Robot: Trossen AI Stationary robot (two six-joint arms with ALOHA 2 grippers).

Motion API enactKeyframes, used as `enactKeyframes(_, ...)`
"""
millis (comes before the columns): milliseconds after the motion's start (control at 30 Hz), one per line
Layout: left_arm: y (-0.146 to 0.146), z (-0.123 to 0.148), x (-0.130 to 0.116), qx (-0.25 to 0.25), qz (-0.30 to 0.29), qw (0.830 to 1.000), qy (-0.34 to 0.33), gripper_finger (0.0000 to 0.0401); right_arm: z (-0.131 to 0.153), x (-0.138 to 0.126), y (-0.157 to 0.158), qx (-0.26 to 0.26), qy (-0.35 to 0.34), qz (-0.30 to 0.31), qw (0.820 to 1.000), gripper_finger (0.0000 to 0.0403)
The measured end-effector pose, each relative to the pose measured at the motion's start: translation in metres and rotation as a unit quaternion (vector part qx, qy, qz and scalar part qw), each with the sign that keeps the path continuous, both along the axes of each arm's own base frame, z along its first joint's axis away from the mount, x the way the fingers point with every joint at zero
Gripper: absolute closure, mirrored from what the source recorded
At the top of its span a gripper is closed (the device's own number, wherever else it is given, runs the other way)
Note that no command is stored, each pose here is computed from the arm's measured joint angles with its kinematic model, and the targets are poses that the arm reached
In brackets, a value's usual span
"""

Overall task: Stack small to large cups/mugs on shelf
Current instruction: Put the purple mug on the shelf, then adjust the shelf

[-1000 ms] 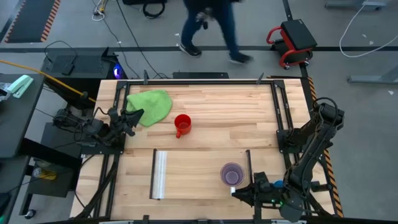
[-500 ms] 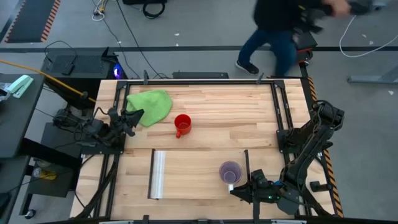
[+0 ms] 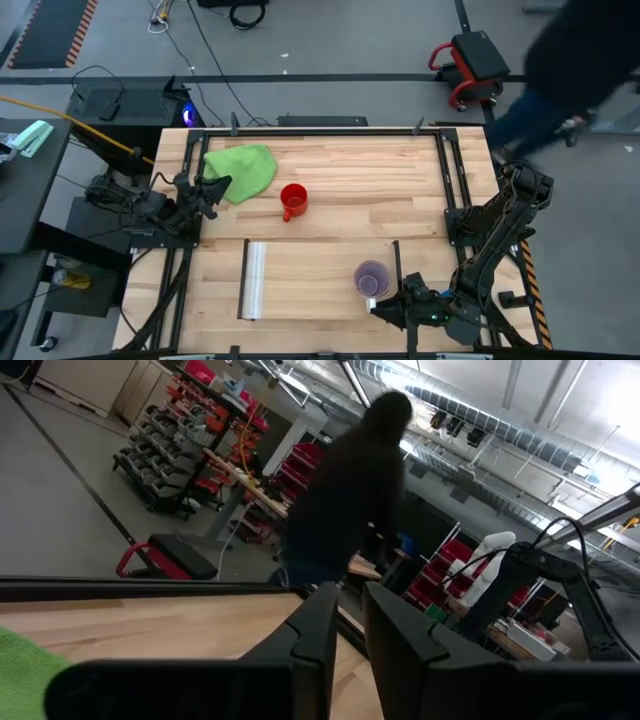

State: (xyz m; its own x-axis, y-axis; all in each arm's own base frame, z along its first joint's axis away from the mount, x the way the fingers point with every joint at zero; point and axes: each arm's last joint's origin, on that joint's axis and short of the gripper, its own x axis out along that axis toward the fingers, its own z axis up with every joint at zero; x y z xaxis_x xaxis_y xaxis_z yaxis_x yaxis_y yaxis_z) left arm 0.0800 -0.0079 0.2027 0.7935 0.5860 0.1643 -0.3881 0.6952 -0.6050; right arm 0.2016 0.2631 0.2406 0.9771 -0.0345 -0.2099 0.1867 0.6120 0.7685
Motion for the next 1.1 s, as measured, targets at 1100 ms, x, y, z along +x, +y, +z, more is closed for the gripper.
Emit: enactKeyframes(1100,0.0,0.0,0.0,0.001,0.0,1.0,0.001,0.0334,-0.001,-0.0027,-0.0017,0.032,0.008,-0.028,0.999,0.0258)
